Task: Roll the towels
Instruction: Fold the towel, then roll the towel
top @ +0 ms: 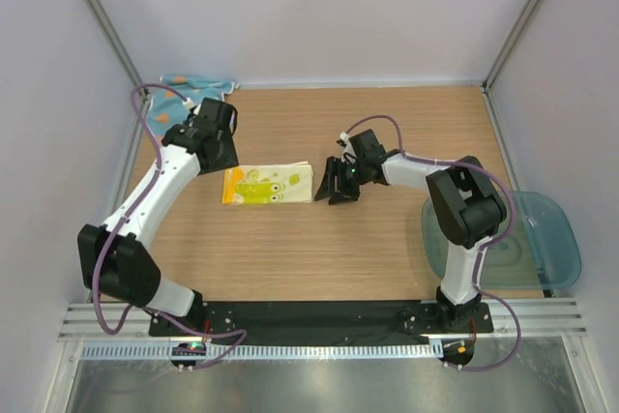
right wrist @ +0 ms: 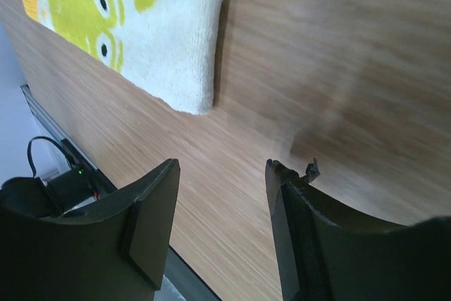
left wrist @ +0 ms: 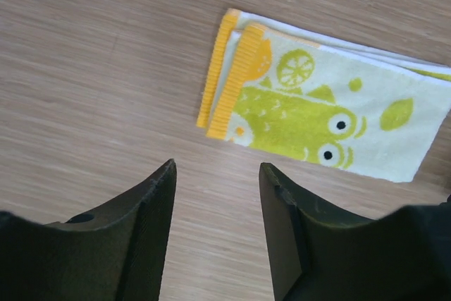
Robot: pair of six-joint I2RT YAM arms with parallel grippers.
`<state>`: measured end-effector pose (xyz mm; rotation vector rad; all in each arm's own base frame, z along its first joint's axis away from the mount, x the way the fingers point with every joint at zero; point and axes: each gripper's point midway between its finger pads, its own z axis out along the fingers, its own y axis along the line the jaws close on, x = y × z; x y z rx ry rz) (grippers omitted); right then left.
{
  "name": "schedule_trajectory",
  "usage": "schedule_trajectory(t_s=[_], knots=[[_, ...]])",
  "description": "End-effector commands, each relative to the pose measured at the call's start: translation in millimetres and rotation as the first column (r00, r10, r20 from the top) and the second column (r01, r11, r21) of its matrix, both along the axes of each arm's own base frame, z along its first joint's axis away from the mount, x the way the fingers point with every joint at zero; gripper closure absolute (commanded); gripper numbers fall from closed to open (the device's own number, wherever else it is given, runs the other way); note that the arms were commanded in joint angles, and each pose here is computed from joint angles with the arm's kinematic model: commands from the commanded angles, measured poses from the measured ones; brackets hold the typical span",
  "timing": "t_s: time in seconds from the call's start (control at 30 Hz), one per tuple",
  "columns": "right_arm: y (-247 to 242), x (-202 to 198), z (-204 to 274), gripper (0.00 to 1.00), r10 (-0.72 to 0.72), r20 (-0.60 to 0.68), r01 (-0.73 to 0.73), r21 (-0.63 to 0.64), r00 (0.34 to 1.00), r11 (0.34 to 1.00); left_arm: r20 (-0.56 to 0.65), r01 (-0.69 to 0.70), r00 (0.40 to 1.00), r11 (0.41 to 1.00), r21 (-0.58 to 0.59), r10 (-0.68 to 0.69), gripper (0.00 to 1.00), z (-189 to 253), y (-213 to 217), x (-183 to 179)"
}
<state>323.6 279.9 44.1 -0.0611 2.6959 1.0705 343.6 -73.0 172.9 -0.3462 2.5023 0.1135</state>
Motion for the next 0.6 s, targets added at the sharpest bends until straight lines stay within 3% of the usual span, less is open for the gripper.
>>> schedule_trajectory(t_s=[0.0, 0.1, 0.4, 0.53, 0.57], knots=[[20, -3, -3, 0.42, 0.007, 0.007, -0.007, 0.011, 1.000, 1.000, -0.017, 0.015, 1.000, 0.994, 0.112, -0.013, 0.45, 3, 27, -30], [30, 0, -6, 0.43, 0.004, 0.007, -0.004, 0.012, 1.000, 1.000, 0.042, 0.006, 0.999, 0.992, 0.128, -0.012, 0.38, 7, 34, -35], [49, 19, -17, 0.48, -0.008, 0.007, 0.008, -0.021, 1.000, 1.000, 0.082, -0.016, 0.997, 0.989, 0.147, 0.004, 0.38, 4, 43, -43], [50, 22, -21, 0.59, -0.016, -0.001, 0.016, -0.030, 1.000, 0.999, 0.081, -0.012, 0.997, 0.988, 0.154, 0.000, 0.39, 3, 44, -44], [49, 22, -22, 0.67, -0.017, -0.003, 0.017, -0.031, 1.000, 0.999, 0.079, -0.012, 0.997, 0.988, 0.155, 0.000, 0.39, 3, 44, -44]])
